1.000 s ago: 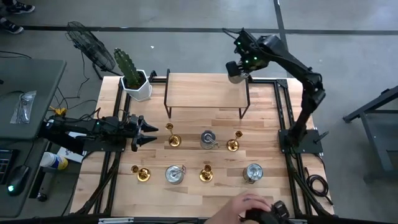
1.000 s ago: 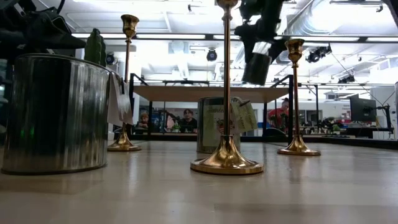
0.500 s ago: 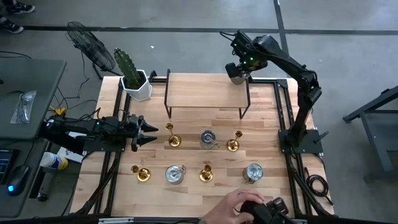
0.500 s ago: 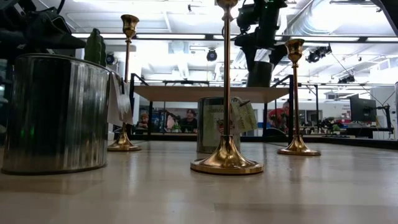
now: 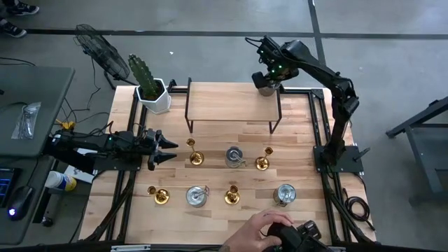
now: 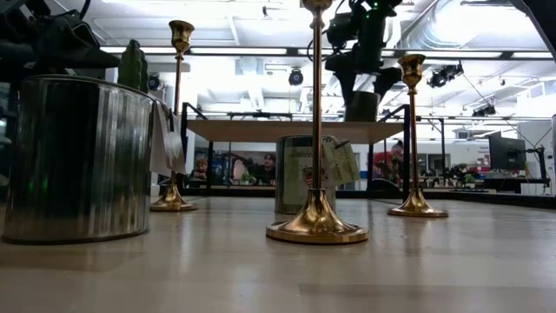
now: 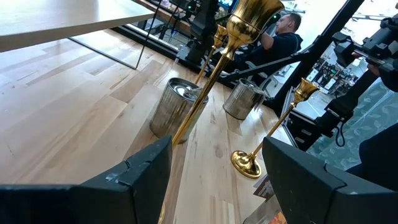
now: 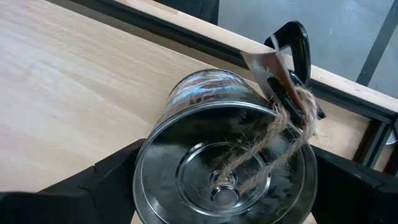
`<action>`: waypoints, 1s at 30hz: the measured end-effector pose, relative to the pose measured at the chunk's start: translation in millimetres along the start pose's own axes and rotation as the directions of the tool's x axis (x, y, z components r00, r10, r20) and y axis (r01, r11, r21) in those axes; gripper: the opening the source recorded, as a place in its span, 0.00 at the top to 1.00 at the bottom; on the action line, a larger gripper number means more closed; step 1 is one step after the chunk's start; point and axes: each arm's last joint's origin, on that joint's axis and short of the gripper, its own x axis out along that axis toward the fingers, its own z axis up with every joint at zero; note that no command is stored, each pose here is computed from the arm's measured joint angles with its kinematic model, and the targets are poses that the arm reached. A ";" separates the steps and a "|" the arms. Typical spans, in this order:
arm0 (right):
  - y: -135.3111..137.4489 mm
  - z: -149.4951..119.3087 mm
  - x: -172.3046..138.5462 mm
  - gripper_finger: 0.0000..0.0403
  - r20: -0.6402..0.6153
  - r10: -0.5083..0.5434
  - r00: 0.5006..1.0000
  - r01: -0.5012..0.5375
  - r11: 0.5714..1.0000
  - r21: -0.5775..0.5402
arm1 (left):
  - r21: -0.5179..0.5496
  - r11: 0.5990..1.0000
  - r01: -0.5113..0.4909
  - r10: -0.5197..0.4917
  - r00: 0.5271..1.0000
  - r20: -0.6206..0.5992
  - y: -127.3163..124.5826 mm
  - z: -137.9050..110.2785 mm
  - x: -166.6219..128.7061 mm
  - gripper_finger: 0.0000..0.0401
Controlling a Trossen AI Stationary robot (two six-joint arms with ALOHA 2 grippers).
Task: Pick & Place candle stick holders
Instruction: Put the silver scented candle on the shelf
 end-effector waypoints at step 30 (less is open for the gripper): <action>0.0 0.6 -1.6 0.01 0.016 0.002 1.000 -0.001 1.000 -0.019 | 0.000 1.000 0.000 0.000 1.000 0.000 0.0 -0.1 0.0 0.39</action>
